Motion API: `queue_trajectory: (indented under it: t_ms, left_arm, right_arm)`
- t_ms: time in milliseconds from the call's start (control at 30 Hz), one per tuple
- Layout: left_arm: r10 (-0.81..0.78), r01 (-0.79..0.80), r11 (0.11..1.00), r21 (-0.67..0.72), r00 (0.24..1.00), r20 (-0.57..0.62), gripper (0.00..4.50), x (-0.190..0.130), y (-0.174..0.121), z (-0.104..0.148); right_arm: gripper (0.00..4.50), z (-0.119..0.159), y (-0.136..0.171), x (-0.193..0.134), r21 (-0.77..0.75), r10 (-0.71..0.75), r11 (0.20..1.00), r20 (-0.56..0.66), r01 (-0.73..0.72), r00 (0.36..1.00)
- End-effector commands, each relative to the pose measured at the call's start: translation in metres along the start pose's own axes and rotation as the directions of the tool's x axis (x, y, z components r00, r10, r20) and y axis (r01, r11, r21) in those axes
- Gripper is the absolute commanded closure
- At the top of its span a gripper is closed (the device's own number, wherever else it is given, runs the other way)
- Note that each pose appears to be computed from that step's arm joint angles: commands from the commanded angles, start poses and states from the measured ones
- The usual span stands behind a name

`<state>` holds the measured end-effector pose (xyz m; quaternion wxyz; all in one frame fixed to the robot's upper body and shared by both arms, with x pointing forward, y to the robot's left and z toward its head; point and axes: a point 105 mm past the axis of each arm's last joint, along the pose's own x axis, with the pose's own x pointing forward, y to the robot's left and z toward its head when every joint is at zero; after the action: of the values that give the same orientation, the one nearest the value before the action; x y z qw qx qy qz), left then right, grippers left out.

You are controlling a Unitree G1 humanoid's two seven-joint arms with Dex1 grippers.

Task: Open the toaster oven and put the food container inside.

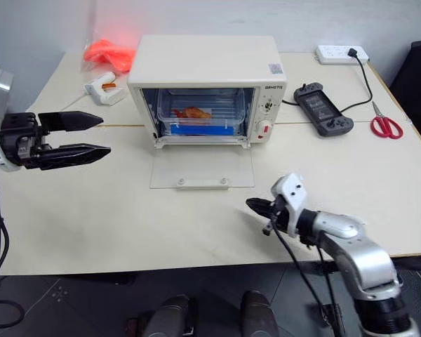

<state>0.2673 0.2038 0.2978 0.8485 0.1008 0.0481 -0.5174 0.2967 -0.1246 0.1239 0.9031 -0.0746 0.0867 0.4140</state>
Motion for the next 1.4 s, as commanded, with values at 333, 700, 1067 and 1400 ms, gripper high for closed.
queue_trajectory:
  t_ms: [333, 700, 1067, 1400]
  left_arm:
    - [-0.034, 0.032, 0.996, 0.081, 0.999, 0.026, 0.02, -0.001, -0.012, 0.021]
    - [0.0, -0.003, 0.996, 0.09, 0.999, 0.035, 0.02, 0.001, -0.004, 0.014]
    - [0.06, -0.063, 0.994, 0.085, 0.997, 0.037, 0.0, -0.004, 0.008, 0.008]
    - [0.125, -0.126, 0.986, 0.106, 0.992, 0.02, 0.0, -0.021, 0.018, 0.006]
  right_arm:
    - [4.5, 0.023, -0.037, 0.032, -0.053, -0.14, 0.988, 0.133, 0.148, 0.981]
    - [4.5, 0.137, -0.06, 0.011, -0.068, -0.139, 0.981, 0.415, 0.183, 0.899]
    - [3.54, 0.119, -0.066, -0.056, -0.143, 0.044, 0.99, 0.211, -0.014, 0.977]
    - [0.22, 0.138, -0.102, -0.128, -0.189, -0.042, 0.98, 0.103, 0.061, 0.994]
